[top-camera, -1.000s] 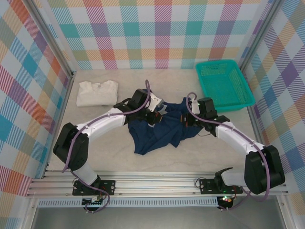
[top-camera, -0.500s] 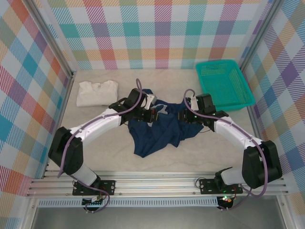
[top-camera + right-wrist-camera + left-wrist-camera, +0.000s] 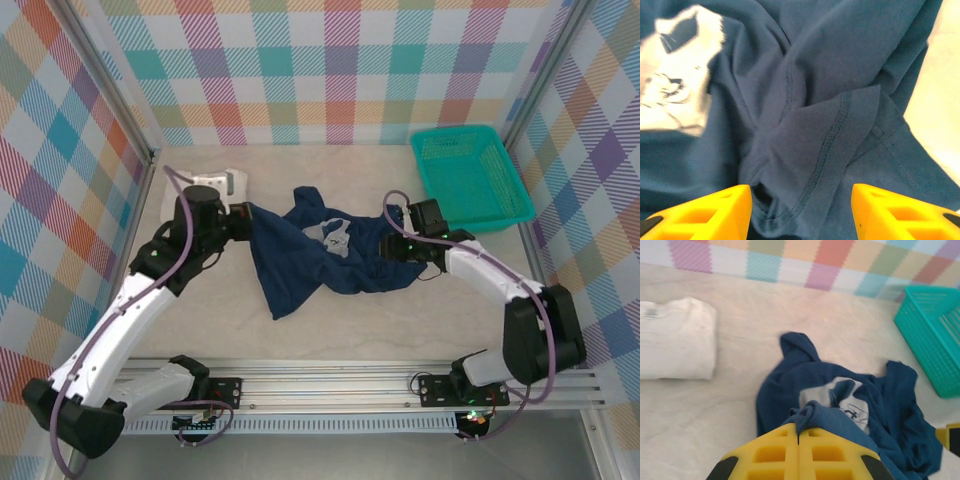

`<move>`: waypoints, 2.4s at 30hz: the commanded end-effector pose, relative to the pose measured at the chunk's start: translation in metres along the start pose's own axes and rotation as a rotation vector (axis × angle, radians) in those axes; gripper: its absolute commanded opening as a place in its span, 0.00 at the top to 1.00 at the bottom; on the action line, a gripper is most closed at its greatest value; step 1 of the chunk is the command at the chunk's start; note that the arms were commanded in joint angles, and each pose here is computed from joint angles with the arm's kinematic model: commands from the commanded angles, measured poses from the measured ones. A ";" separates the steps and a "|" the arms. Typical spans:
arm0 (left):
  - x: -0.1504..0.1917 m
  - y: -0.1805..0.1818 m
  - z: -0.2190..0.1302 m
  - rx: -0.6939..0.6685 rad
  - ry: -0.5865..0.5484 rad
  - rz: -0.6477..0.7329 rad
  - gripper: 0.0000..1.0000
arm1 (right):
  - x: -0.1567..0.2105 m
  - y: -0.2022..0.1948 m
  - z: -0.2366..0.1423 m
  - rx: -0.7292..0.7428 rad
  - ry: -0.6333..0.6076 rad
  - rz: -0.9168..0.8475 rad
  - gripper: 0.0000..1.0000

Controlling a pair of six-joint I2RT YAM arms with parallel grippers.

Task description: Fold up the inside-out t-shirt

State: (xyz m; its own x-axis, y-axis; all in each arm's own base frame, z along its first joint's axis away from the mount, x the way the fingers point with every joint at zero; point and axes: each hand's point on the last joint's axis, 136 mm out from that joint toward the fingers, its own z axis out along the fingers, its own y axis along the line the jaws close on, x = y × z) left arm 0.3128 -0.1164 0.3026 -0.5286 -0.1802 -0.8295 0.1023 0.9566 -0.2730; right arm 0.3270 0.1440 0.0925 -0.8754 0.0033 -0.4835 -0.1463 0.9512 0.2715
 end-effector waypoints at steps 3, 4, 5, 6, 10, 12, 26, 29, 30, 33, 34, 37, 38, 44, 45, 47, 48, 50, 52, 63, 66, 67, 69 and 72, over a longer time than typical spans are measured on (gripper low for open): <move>-0.006 0.031 -0.016 -0.122 -0.019 -0.029 1.00 | -0.005 0.014 0.022 -0.088 0.048 0.053 0.43; -0.006 0.033 -0.018 -0.127 -0.022 -0.030 1.00 | -0.003 0.014 0.027 -0.091 0.060 0.056 0.43; -0.007 0.034 -0.019 -0.131 -0.026 -0.032 1.00 | -0.001 0.012 0.032 -0.086 0.070 0.059 0.43; -0.007 0.034 -0.019 -0.132 -0.029 -0.034 1.00 | 0.001 0.011 0.036 -0.079 0.076 0.060 0.45; -0.010 0.041 -0.021 -0.154 -0.043 -0.045 1.00 | -0.012 0.008 0.032 -0.063 0.005 0.043 0.72; -0.014 0.045 -0.023 -0.166 -0.050 -0.057 1.00 | -0.024 0.007 0.018 -0.038 -0.054 0.018 0.83; -0.121 0.066 -0.077 -0.165 -0.210 -0.164 1.00 | -0.121 0.019 -0.144 0.061 -0.501 -0.141 0.98; -0.127 0.064 -0.081 -0.156 -0.215 -0.130 1.00 | -0.120 0.026 -0.163 0.024 -0.543 -0.136 0.97; -0.123 0.062 -0.079 -0.142 -0.198 -0.118 1.00 | -0.114 0.028 -0.162 0.000 -0.533 -0.129 0.97; -0.088 0.065 -0.058 -0.129 -0.079 -0.099 1.00 | -0.081 0.027 -0.142 -0.058 -0.433 -0.058 0.95; -0.071 0.071 -0.050 -0.143 -0.028 -0.094 1.00 | -0.063 0.028 -0.129 -0.096 -0.373 -0.013 0.93; -0.025 0.090 -0.036 -0.203 0.080 -0.090 1.00 | -0.001 0.024 -0.091 -0.161 -0.200 0.117 0.79; -0.009 0.095 -0.031 -0.211 0.114 -0.097 1.00 | 0.017 0.018 -0.081 -0.145 -0.158 0.142 0.74; 0.018 0.108 -0.019 -0.236 0.161 -0.120 1.00 | 0.041 -0.004 -0.057 -0.039 -0.074 0.118 0.59; 0.017 0.110 -0.019 -0.244 0.155 -0.118 1.00 | 0.040 -0.005 -0.053 -0.028 -0.055 0.112 0.57; 0.013 0.113 -0.020 -0.263 0.142 -0.114 1.00 | 0.041 -0.009 -0.043 -0.002 -0.010 0.100 0.55; 0.011 0.114 -0.020 -0.266 0.136 -0.114 1.00 | 0.041 -0.010 -0.039 0.005 0.001 0.097 0.53; 0.009 0.113 -0.020 -0.260 0.127 -0.118 1.00 | 0.043 -0.011 -0.030 0.007 0.023 0.094 0.51; 0.008 0.113 -0.018 -0.250 0.123 -0.122 1.00 | 0.044 -0.016 -0.021 0.016 0.042 0.104 0.49; 0.008 0.115 -0.017 -0.249 0.115 -0.131 1.00 | 0.032 -0.009 0.009 -0.092 0.053 0.133 0.77; 0.005 0.118 -0.022 -0.268 0.093 -0.136 1.00 | 0.015 -0.012 0.004 -0.092 0.018 0.125 0.95; 0.004 0.120 -0.024 -0.274 0.089 -0.140 1.00 | 0.010 -0.012 0.001 -0.090 0.005 0.121 0.98; 0.001 0.124 -0.028 -0.293 0.073 -0.146 1.00 | 0.002 -0.015 -0.008 -0.085 -0.025 0.126 1.00; -0.007 0.133 -0.038 -0.333 0.041 -0.163 1.00 | -0.001 -0.027 -0.023 -0.068 -0.054 0.173 1.00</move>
State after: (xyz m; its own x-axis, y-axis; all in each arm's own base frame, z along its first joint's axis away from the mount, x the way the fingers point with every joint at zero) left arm 0.3018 0.0036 0.2716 -0.6118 -0.3137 -0.7262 -0.2125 0.9494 -0.2311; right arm 0.3140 0.1189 0.0796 -0.8970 0.1547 -0.4141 -0.0200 0.9216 0.3877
